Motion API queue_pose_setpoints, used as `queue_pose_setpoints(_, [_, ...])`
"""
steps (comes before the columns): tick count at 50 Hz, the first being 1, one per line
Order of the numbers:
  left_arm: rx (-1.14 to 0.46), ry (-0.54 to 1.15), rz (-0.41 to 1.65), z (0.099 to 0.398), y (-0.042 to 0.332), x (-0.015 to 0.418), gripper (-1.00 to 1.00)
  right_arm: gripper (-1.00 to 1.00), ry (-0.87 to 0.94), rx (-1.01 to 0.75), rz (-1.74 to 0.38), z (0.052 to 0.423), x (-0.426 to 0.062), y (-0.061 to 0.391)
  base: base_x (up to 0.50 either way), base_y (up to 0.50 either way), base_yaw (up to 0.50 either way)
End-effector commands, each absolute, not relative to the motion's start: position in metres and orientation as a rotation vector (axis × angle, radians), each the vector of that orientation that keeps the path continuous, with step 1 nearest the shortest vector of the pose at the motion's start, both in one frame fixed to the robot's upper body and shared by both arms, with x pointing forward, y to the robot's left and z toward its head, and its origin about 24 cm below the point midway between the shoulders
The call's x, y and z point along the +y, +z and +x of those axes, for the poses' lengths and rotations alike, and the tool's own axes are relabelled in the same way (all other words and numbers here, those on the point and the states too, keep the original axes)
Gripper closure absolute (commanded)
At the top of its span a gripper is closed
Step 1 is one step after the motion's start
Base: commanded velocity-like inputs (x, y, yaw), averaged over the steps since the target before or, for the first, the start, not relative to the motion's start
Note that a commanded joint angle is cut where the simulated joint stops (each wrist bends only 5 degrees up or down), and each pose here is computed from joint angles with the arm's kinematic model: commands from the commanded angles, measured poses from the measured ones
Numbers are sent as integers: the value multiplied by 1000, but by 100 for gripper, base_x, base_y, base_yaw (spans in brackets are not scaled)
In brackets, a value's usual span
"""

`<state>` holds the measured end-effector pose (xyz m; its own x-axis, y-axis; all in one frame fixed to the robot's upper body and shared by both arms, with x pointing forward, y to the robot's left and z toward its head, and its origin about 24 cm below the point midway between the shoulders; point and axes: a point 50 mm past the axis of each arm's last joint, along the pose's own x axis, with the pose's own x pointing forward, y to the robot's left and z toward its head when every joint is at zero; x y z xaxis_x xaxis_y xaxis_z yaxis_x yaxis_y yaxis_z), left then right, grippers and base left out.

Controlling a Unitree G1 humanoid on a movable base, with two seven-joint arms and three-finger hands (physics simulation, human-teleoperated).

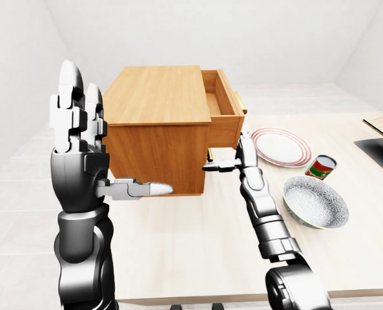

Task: Close the top drawer of the cabinet.

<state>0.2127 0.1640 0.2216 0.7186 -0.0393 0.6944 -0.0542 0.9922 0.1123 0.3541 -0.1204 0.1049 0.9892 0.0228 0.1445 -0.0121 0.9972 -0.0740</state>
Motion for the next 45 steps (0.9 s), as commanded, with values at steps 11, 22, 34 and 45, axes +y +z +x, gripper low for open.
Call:
queue_pose_setpoints(11, [-771,5,125,213,222,163,-100,-100,216,-100,-110,349,-69,91,0,0,0])
queue_pose_setpoints(22, [-772,5,125,213,222,163,-100,-100,253,-95,-117,348,-58,89,0,0,0])
queue_pose_setpoints(34, [-769,3,126,213,221,163,-100,-100,285,-96,-112,347,-46,90,0,0,0])
queue_pose_setpoints(45, [-766,2,128,213,221,163,-100,-100,325,-82,-123,344,-34,85,0,0,0])
